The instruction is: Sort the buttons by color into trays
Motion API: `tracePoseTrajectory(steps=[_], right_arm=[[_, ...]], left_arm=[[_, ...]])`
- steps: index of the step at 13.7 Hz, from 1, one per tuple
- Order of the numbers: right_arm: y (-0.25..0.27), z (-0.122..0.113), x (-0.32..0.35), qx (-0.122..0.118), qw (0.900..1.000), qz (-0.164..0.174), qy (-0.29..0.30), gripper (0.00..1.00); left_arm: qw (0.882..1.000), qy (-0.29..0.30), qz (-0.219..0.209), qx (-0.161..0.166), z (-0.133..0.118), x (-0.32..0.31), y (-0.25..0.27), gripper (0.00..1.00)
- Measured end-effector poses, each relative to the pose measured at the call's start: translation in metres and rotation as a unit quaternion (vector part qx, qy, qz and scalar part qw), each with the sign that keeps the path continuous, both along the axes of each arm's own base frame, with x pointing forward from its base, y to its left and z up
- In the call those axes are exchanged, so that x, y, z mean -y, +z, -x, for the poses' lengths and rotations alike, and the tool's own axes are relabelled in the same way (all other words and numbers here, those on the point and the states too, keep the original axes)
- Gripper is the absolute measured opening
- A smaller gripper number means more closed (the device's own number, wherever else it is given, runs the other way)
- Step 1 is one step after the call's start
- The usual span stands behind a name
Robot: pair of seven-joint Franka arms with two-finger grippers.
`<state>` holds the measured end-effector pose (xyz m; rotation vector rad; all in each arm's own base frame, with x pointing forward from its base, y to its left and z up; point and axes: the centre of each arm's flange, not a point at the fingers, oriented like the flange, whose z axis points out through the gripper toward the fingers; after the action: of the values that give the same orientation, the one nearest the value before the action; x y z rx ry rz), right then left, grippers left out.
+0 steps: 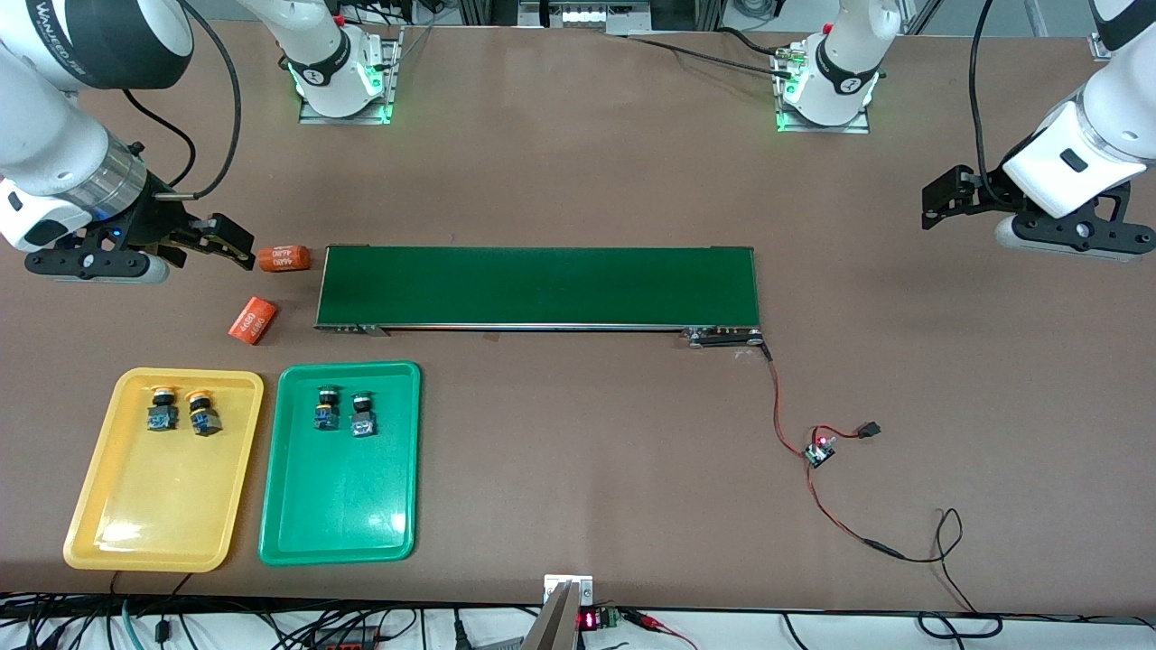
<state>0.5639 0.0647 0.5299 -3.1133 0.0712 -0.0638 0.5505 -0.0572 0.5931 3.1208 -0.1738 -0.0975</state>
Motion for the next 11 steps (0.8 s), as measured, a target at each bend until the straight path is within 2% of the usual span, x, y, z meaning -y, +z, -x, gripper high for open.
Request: tracePoseTrajectory(steps=[11], right_arm=[[0.01, -0.001, 0.022, -0.016, 1.0, 0.002, 0.0, 1.0]], left_arm=[[1.0, 0.002, 0.0, 0.0, 0.0, -0.002, 0.0, 1.0]])
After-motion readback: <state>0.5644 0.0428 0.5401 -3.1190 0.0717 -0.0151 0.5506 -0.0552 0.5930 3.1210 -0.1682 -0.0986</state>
